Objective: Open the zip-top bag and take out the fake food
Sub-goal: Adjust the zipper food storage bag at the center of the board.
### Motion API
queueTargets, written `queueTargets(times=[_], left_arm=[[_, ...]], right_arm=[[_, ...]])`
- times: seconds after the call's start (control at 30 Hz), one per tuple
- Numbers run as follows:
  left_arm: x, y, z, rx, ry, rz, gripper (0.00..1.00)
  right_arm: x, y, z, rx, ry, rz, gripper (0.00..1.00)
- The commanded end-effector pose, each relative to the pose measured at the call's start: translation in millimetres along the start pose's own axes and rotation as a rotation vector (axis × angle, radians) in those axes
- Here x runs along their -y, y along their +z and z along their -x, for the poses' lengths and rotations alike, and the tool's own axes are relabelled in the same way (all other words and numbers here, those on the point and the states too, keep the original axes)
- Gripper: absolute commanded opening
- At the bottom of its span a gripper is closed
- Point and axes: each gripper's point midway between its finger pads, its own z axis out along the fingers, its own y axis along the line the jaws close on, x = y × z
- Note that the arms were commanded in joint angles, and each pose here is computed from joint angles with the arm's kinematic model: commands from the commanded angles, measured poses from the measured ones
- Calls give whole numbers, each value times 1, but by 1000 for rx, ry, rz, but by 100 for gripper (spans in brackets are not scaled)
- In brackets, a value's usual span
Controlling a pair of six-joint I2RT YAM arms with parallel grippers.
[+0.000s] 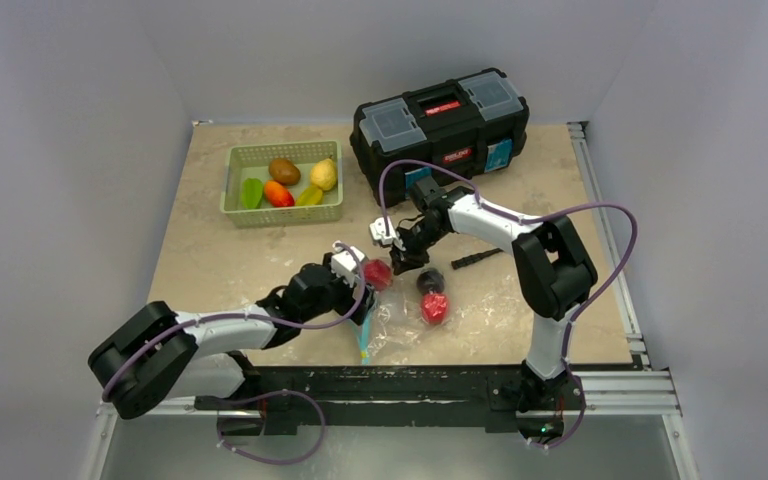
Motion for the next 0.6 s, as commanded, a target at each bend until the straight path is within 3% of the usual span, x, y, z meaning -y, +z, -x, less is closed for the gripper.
queueTargets(times=[0.0,0.23,0.57], left_arm=[[5,10,39,84,37,-7,90],[0,20,43,72,42,18,92],[-10,28,47,65,26,83,92]], right_arm=[[11,4,22,43,-16,-33,17],[12,19,29,18,-25,-47,14],[-13,34,46,65,-57,64,14]])
